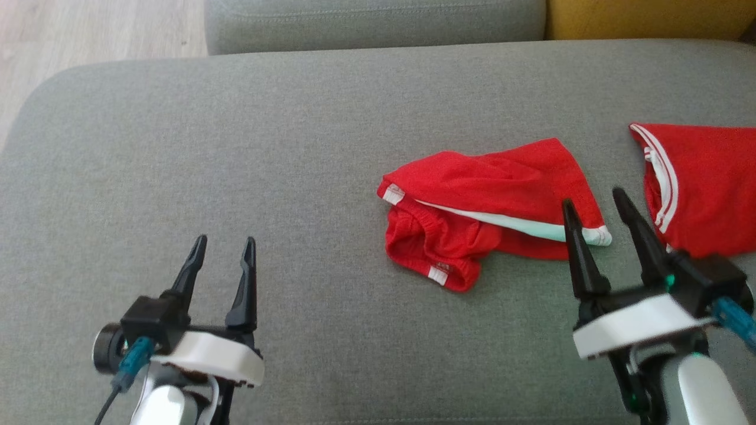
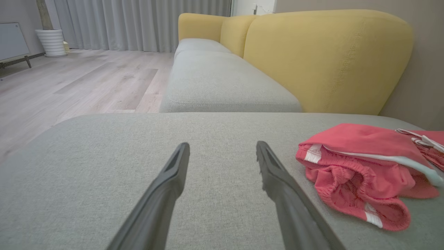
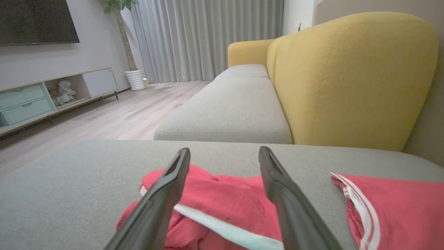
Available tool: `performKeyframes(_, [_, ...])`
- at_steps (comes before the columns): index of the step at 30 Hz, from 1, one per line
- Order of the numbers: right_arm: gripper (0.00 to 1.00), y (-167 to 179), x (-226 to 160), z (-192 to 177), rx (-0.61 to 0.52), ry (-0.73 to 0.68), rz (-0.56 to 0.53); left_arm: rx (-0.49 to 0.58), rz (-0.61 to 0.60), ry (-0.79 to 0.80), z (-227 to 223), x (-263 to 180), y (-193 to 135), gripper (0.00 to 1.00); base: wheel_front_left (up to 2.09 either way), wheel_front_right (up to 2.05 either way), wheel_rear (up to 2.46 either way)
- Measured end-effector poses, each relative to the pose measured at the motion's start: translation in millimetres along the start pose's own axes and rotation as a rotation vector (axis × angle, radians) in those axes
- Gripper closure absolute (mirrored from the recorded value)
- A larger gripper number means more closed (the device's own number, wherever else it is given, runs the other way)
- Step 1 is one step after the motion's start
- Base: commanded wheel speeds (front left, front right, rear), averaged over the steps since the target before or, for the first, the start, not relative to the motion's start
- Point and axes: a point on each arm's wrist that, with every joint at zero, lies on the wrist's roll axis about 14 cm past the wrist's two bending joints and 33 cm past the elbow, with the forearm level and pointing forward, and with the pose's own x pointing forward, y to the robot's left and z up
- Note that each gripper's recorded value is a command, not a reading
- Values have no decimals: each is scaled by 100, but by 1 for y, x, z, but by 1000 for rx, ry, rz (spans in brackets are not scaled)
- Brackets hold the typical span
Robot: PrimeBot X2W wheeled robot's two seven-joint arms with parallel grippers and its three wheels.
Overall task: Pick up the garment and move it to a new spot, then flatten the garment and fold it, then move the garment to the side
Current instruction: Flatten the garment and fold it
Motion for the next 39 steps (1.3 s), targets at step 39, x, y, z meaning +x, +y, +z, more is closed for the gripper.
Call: performKeyframes(39, [0, -22, 7, -35, 25, 121, -75, -91, -457, 286, -78, 54, -133, 0, 0, 0, 0])
